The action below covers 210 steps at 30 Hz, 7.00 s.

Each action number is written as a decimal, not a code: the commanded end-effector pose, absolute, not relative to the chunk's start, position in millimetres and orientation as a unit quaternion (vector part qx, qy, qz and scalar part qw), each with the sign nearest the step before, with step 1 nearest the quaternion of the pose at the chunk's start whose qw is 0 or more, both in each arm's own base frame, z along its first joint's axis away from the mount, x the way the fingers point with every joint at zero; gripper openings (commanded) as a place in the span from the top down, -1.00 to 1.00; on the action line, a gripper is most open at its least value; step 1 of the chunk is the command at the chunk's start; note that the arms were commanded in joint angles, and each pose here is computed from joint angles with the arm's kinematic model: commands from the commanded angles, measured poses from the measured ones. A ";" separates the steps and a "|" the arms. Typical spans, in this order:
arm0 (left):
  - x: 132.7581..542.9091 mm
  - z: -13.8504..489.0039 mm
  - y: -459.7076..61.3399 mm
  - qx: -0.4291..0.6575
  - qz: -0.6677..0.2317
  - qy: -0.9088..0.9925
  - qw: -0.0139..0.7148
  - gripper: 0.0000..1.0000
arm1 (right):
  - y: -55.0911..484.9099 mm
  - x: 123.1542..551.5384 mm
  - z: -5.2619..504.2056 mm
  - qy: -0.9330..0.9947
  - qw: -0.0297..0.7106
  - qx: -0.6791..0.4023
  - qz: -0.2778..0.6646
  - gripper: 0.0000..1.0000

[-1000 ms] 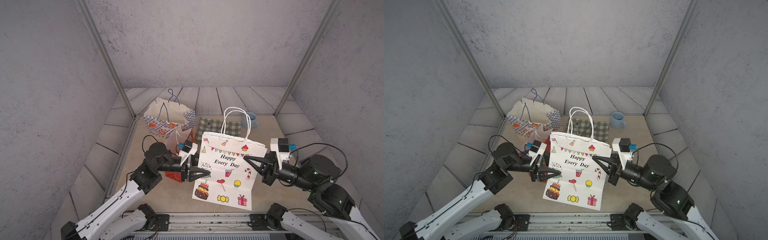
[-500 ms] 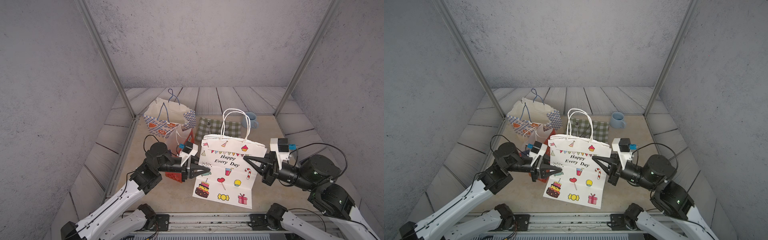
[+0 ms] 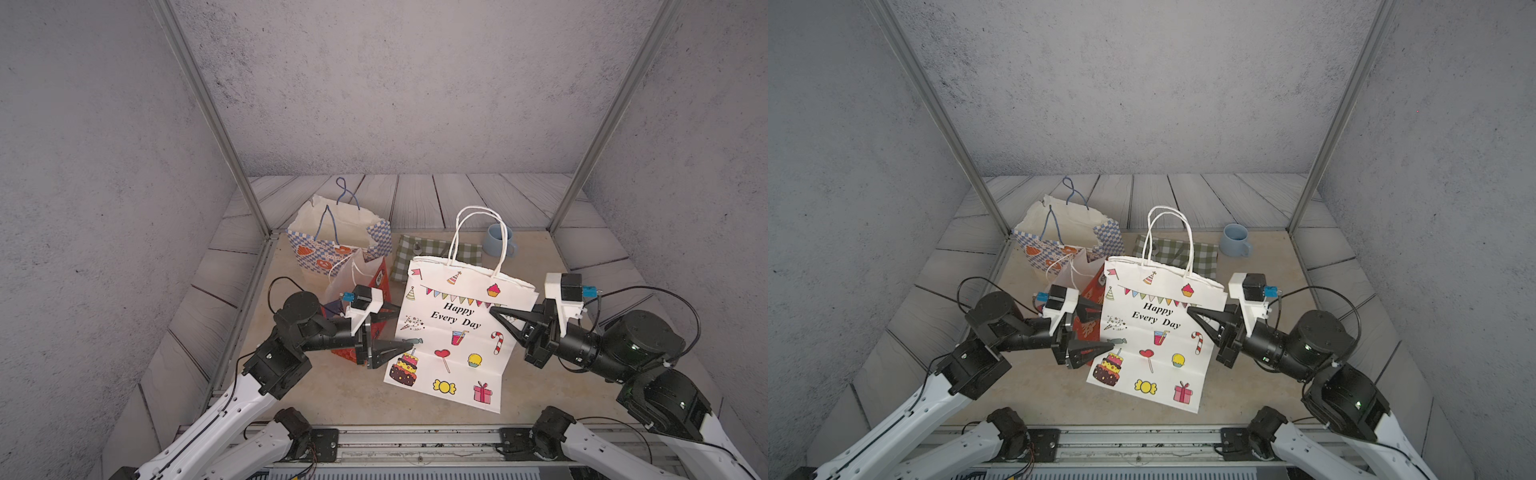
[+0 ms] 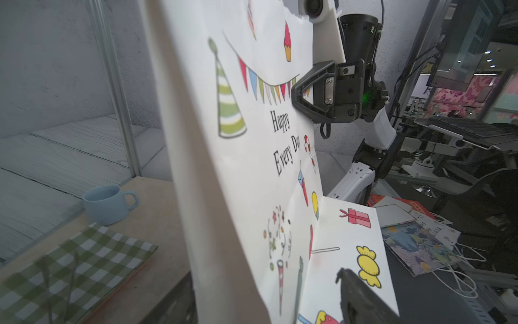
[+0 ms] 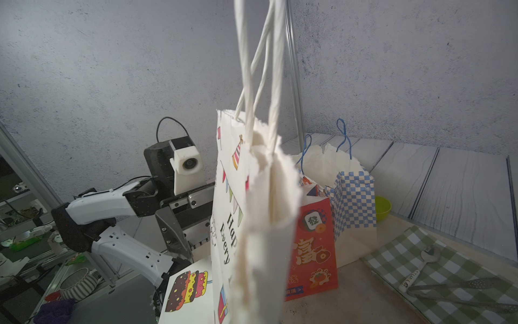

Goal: Put away the paper bag
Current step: Press the paper bag at the center of the board.

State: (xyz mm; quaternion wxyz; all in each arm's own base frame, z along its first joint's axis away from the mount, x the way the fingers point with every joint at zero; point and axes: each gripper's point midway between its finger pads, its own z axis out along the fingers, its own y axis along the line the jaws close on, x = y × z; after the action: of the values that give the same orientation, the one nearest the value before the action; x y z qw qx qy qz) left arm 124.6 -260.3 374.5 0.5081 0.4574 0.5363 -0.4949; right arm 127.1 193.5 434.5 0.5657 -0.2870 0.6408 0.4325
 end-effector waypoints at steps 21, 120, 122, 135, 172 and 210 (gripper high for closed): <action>133.2 331.0 -223.3 0.471 -0.349 0.554 0.591 -0.69 | 191.8 120.3 498.1 0.590 0.592 -0.258 0.486 1.00; 107.3 404.6 -268.8 0.471 -0.598 0.448 0.468 1.00 | 225.1 88.8 480.6 0.575 0.494 -0.370 0.537 0.36; 109.1 404.2 -268.6 0.470 -0.591 0.451 0.475 1.00 | 220.1 91.9 481.5 0.580 0.508 -0.362 0.524 -0.04; 116.8 432.3 -257.1 0.449 -0.543 0.437 0.559 1.00 | 161.4 105.7 406.7 0.657 0.575 -0.347 0.341 -0.71; 89.3 460.5 -251.2 0.451 -0.613 0.415 0.498 1.00 | 214.5 90.6 421.4 0.596 0.510 -0.384 0.486 -0.83; 108.0 422.8 -262.1 0.447 -0.586 0.480 0.476 1.00 | 227.6 109.3 481.9 0.566 0.547 -0.370 0.494 -0.31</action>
State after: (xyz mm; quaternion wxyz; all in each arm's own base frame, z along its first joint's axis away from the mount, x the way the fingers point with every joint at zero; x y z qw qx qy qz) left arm 110.4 -261.7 427.3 0.4799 0.4399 0.4844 -0.5844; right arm 103.8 230.7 467.7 0.5276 -0.3895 0.5688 0.4964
